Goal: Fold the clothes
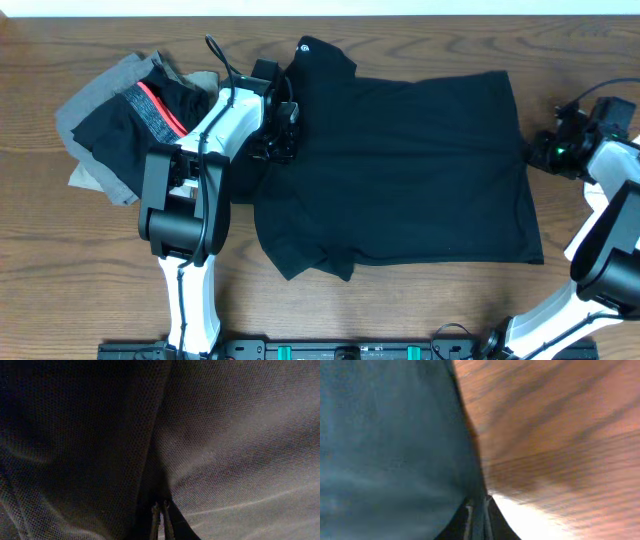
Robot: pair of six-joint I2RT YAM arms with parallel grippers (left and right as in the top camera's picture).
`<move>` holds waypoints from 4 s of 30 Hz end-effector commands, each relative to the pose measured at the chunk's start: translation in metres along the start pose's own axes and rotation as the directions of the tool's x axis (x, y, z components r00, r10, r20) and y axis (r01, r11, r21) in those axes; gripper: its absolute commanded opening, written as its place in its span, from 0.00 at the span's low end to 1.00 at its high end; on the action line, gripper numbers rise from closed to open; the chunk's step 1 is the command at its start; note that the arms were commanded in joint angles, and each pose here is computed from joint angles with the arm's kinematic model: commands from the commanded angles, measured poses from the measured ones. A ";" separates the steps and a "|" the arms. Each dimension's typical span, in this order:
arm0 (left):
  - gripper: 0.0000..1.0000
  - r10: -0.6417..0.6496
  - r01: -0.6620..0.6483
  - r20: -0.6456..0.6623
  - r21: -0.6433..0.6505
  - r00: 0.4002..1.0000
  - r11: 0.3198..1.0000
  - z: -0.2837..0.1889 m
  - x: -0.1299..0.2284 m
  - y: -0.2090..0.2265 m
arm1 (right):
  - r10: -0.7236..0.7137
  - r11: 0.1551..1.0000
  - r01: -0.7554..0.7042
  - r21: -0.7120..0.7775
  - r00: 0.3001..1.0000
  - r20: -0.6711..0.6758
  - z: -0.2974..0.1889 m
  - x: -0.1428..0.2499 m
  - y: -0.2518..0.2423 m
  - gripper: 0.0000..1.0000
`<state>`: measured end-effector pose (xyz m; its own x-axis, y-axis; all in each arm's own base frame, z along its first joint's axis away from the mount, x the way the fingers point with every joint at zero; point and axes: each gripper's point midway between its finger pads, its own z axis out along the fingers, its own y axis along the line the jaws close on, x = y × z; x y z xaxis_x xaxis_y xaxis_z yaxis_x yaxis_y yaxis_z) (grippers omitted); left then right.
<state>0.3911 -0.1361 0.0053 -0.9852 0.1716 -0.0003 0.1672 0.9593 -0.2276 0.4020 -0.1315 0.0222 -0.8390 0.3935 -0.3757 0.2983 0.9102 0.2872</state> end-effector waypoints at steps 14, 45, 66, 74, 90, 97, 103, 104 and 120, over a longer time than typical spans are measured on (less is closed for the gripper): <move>0.08 0.005 -0.005 0.009 -0.045 1.000 0.999 0.000 -0.002 0.010 | 0.076 0.997 -0.070 0.045 0.986 -0.150 -0.012 0.038 -0.005 0.18; 0.09 0.009 -0.008 0.023 -0.045 1.000 0.999 0.000 -0.006 0.010 | 0.222 0.967 -0.178 0.183 0.941 -0.256 -0.018 0.080 -0.028 0.01; 0.10 0.009 -0.008 0.024 -0.045 1.000 0.999 0.000 -0.006 0.010 | 0.103 0.982 -0.130 -0.139 0.978 -0.184 -0.039 0.056 0.035 0.02; 0.10 0.009 -0.008 0.023 -0.045 1.000 0.999 0.000 -0.006 0.010 | 0.263 0.933 -0.208 0.294 0.951 -0.163 -0.017 0.086 -0.032 0.01; 0.22 0.011 -0.010 0.017 -0.040 1.000 0.999 -0.021 -0.007 0.004 | 0.100 0.972 -0.104 -0.212 0.995 -0.028 -0.043 0.030 0.018 0.01; 0.24 0.049 -0.046 0.156 -0.022 0.987 0.999 -0.073 -0.026 -0.014 | -0.034 0.912 0.060 -0.406 0.997 0.071 -0.052 0.010 0.083 0.01; 0.13 0.100 -0.098 0.286 -0.020 0.953 0.995 -0.066 -0.064 -0.025 | -0.037 0.987 0.045 -0.154 0.998 0.056 -0.016 0.009 0.093 0.01; 0.11 0.103 -0.102 0.289 -0.019 0.952 0.995 -0.059 -0.068 -0.025 | -0.034 0.993 0.041 -0.114 0.997 0.063 -0.010 0.008 0.095 0.01; 0.06 0.173 -0.178 0.215 0.008 0.961 0.984 0.013 -0.074 -0.023 | 0.087 0.995 -0.086 -0.043 0.996 0.035 0.072 0.025 0.106 0.01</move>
<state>0.4610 -0.1725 0.0110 -0.9301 0.2545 -0.2648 0.3166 0.9211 -0.2267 0.4475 -0.0146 -0.0002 -0.8006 0.4211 -0.4263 0.2749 0.8902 0.3632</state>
